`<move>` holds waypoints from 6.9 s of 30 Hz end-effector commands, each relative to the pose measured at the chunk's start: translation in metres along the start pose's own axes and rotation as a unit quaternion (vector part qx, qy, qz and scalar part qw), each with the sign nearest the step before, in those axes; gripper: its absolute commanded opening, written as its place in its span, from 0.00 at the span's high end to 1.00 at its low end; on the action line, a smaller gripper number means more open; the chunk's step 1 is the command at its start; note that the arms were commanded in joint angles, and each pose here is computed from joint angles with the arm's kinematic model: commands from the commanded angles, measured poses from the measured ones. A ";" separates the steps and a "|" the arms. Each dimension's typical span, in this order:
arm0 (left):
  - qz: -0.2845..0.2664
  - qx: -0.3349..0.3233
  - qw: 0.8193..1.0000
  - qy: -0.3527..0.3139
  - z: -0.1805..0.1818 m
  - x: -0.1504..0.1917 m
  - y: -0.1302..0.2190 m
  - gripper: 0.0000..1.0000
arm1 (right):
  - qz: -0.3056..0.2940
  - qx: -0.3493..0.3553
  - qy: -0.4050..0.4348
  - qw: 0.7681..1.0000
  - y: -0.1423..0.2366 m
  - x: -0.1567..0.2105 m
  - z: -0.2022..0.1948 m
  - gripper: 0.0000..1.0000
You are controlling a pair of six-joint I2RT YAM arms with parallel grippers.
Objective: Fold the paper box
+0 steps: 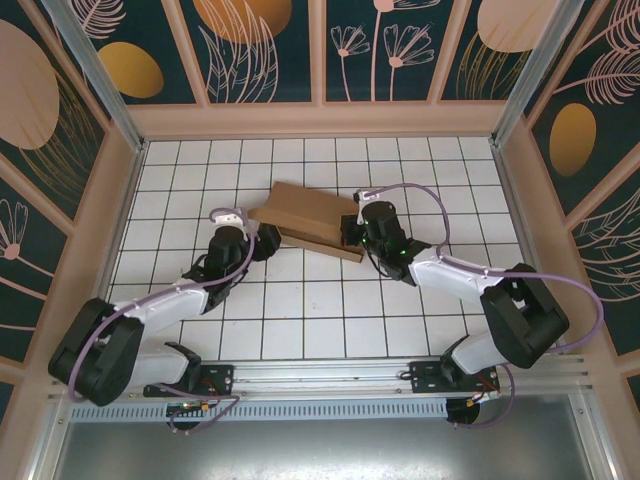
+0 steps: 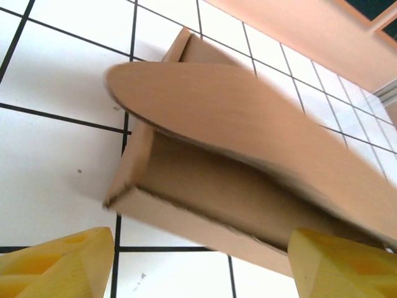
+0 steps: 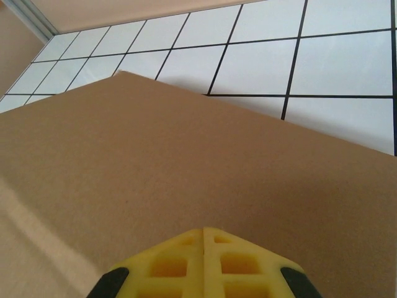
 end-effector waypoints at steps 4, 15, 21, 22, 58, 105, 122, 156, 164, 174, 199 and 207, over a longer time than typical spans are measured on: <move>0.050 -0.025 0.998 0.030 0.009 0.015 0.023 0.25 | 0.014 -0.011 -0.005 1.000 -0.008 -0.004 -0.002 1.00; -0.047 -0.015 0.999 -0.021 -0.030 -0.054 0.066 0.01 | 0.082 -0.024 0.023 0.996 -0.025 0.030 -0.008 0.94; -0.047 -0.021 0.995 -0.081 -0.066 -0.096 0.030 0.05 | 0.139 -0.015 0.036 0.990 -0.035 0.068 -0.019 0.94; -0.042 -0.032 0.995 -0.081 -0.066 -0.101 0.018 0.06 | 0.146 -0.009 0.038 0.989 -0.035 0.073 -0.022 0.94; 0.235 0.035 0.965 0.111 -0.011 -0.020 -0.099 0.36 | 0.173 -0.021 0.029 0.984 -0.043 0.055 -0.036 0.92; 0.215 -0.139 0.967 -0.009 0.068 -0.005 -0.117 0.52 | 0.048 -0.021 -0.151 0.987 -0.020 0.000 -0.107 0.30; 0.249 -0.080 0.965 0.022 0.074 -0.005 -0.123 0.64 | 0.102 -0.117 -0.273 0.950 -0.036 0.035 -0.130 0.15; 0.256 -0.065 0.961 0.078 0.097 -0.015 -0.129 0.68 | 0.161 -0.242 -0.319 0.902 -0.059 0.049 -0.085 0.30; 0.098 -0.160 0.978 0.093 0.077 -0.098 -0.089 0.57 | 0.049 -0.234 -0.373 0.896 -0.033 0.041 -0.084 0.54; 0.093 -0.067 0.958 0.262 0.008 -0.062 -0.031 0.27 | -0.017 -0.188 -0.419 0.888 -0.019 0.060 -0.076 0.63; 0.192 -0.047 0.939 0.281 -0.020 0.040 -0.060 0.28 | 0.031 -0.171 -0.403 0.899 -0.024 0.078 -0.052 0.67; 0.184 -0.036 0.941 0.281 -0.018 0.042 -0.074 0.31 | 0.063 -0.209 -0.405 0.888 -0.026 0.080 -0.037 0.67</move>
Point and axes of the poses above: each hand's point on the last joint's axis, 136 mm out from that joint toward the fingers, its own y axis back along the fingers, its own z axis along the line the jaws close on, x = y × z, the point moved 4 cm from there along y, back along the fingers, and after that the axes turned 5 degrees about y, right-handed, at the moved point
